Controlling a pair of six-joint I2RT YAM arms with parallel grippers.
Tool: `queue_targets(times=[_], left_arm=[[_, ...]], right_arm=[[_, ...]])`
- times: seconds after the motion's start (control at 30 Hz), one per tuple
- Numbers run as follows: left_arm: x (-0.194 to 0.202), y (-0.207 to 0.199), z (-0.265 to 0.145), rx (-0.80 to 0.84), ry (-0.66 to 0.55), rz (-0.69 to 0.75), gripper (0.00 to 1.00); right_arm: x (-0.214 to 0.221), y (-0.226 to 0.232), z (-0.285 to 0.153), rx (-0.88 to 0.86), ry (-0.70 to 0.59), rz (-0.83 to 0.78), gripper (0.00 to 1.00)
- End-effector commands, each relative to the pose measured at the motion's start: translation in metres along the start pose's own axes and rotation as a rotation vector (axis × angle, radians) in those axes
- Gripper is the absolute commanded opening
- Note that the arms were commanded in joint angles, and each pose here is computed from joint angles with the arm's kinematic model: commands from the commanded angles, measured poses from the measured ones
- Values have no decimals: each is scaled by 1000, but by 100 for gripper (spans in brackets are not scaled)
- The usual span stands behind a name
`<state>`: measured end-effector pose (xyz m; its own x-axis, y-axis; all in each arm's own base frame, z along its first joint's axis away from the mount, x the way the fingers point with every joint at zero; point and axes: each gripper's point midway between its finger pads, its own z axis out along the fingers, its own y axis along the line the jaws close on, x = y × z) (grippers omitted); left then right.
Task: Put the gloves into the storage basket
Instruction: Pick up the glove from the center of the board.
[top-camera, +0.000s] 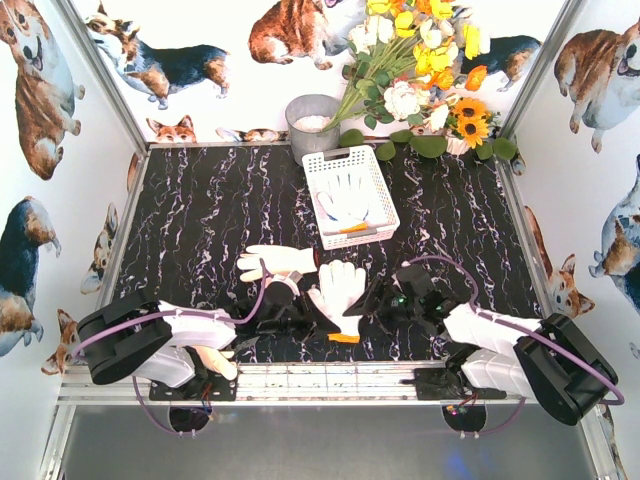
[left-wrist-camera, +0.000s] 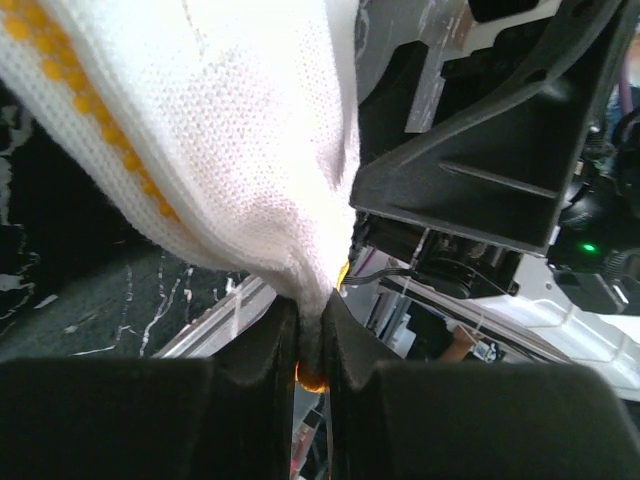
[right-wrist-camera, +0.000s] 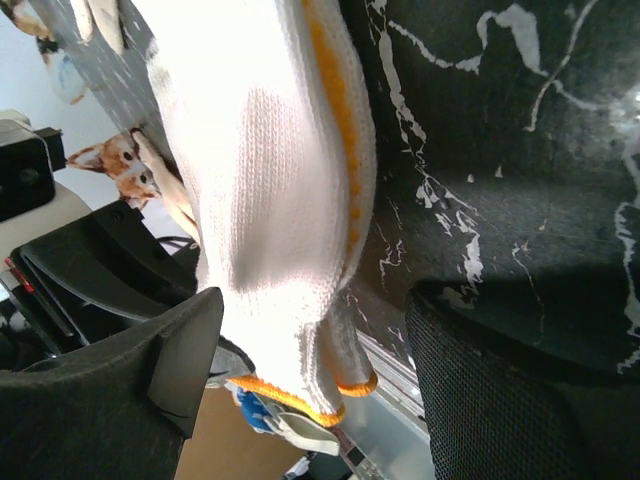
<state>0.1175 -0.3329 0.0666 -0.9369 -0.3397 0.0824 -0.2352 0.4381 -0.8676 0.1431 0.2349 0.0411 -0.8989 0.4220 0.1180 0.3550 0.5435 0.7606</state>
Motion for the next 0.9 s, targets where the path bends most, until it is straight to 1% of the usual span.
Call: queue_targets(times=[0.0,0.17,0.47,0.87], left_arm=[[2,-24,-3,93,23,-31,0],[6,-31,-5,117,50,-31,0],[11,-38,-10,154,74,-41,0],[17,-46,-17,177,104,-34,0]], right_arm=[[-13,25,1,-119,-63,24,76],[-21,30,6,-136,-89,44,76],[-27,25,19,-137,-93,57,75],[-30,18,37,-142,-66,45,68]])
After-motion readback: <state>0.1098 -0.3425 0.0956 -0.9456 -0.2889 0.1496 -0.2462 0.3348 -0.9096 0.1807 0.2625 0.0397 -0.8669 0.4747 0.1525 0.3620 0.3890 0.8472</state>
